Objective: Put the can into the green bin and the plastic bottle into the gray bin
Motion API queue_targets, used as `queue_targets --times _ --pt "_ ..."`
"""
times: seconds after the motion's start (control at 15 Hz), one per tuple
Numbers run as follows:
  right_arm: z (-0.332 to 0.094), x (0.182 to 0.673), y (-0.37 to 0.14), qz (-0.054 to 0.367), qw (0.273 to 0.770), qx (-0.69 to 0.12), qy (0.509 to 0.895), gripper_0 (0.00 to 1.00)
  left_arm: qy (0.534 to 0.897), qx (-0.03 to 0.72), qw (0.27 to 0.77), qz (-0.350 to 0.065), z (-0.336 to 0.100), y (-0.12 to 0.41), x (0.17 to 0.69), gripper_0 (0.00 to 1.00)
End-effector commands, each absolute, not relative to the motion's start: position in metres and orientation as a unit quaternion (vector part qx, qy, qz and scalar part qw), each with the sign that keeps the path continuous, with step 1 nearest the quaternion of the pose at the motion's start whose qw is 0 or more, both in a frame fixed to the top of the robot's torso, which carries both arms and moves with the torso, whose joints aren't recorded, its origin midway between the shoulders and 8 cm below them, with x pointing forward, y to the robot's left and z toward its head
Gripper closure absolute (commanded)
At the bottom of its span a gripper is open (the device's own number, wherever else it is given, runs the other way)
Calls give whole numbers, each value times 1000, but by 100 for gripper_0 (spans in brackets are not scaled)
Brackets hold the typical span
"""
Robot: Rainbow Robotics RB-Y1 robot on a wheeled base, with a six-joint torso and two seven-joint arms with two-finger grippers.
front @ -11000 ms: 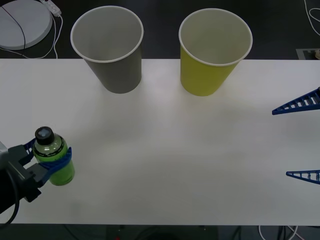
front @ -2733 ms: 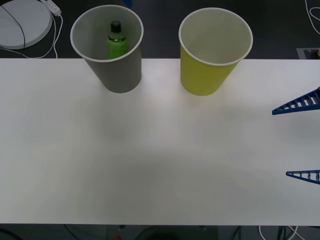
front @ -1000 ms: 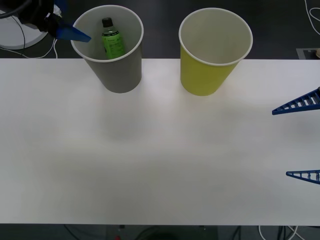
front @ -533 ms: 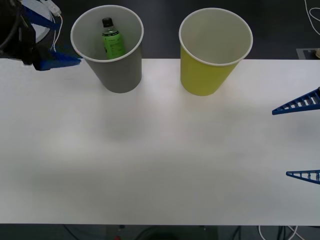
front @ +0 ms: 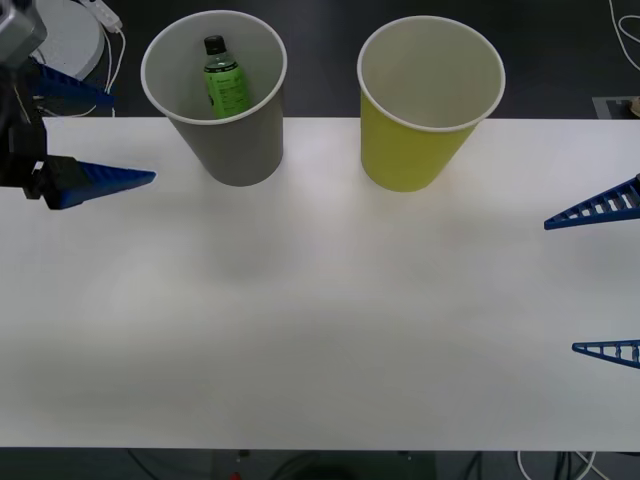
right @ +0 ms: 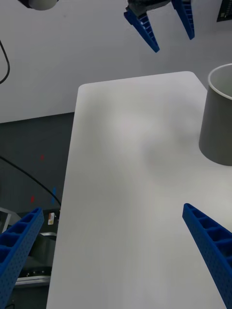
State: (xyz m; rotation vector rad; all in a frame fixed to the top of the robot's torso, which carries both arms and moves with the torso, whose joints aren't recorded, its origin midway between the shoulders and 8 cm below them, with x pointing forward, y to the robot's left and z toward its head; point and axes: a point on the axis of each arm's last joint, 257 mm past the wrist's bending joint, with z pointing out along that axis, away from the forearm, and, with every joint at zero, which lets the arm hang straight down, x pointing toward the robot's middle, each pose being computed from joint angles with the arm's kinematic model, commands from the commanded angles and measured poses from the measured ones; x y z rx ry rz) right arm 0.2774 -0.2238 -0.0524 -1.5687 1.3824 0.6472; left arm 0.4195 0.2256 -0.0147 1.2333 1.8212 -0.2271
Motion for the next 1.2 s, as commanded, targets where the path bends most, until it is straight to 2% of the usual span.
queue_targets --times 0.07,0.27,0.67,1.2 --pt "-52 277 -224 263 459 -637 561 0 716 526 444 -115 -26 225 400 0" --pt "-52 277 -224 263 459 -637 561 0 692 556 442 -128 -38 228 381 0" --pt "-52 277 -224 263 459 -637 561 0 653 622 417 -113 -49 244 352 0" --pt "-52 277 -224 263 459 -637 561 0 620 648 418 -146 -68 257 311 0"
